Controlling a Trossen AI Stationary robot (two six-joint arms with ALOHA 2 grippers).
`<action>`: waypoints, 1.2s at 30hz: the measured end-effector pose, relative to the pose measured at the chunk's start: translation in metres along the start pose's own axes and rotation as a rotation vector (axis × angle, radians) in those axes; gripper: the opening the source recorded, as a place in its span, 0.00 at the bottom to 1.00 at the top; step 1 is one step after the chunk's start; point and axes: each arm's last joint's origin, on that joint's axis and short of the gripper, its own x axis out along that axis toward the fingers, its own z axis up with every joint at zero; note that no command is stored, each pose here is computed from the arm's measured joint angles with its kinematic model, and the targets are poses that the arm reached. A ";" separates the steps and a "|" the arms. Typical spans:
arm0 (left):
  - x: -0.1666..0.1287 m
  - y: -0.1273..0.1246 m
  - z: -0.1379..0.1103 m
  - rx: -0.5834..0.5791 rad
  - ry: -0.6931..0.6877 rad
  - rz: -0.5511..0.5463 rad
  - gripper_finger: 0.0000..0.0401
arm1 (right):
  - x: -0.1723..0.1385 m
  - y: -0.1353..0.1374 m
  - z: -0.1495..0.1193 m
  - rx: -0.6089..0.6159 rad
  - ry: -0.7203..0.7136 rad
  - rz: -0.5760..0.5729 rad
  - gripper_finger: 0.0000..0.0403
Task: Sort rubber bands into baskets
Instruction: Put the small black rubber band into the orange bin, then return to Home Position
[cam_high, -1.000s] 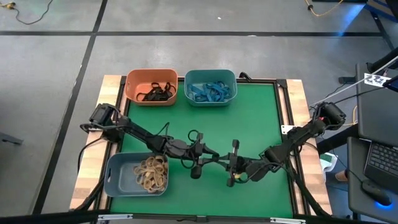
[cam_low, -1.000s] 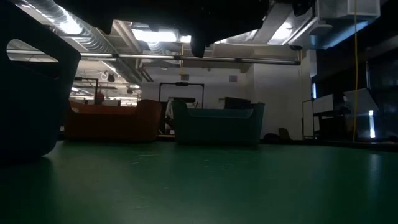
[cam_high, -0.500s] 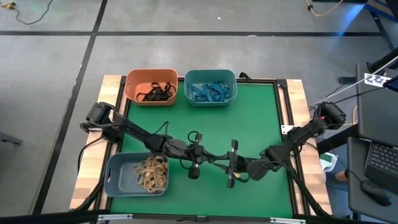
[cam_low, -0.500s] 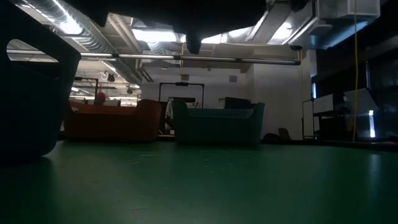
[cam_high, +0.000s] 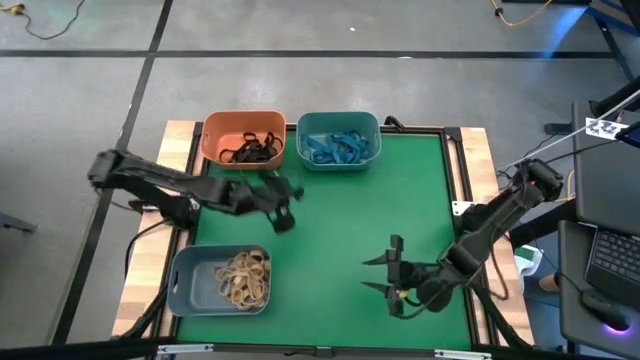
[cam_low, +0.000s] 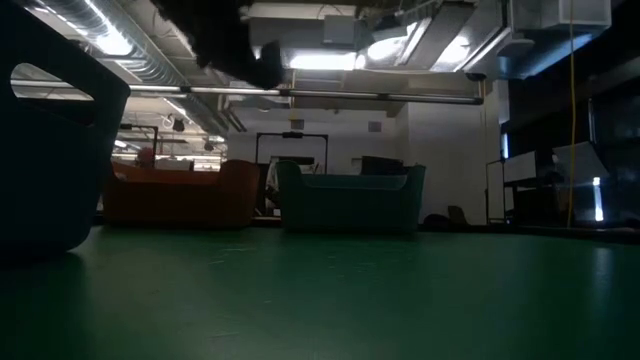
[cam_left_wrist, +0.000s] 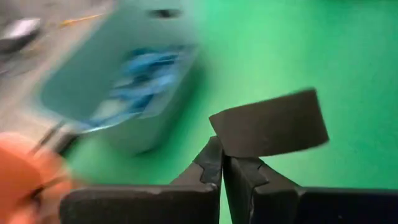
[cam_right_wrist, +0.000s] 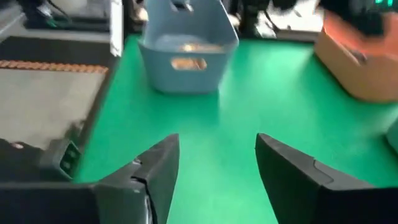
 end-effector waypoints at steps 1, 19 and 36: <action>-0.003 0.013 0.001 -0.020 0.012 0.052 0.01 | 0.003 -0.001 -0.007 0.008 0.017 -0.012 0.52; 0.027 0.188 -0.030 -0.283 0.397 0.438 0.12 | 0.018 -0.012 -0.050 0.108 0.089 -0.114 0.49; -0.039 0.160 -0.014 -0.247 0.302 0.211 0.32 | 0.007 -0.024 -0.036 0.109 0.051 -0.117 0.41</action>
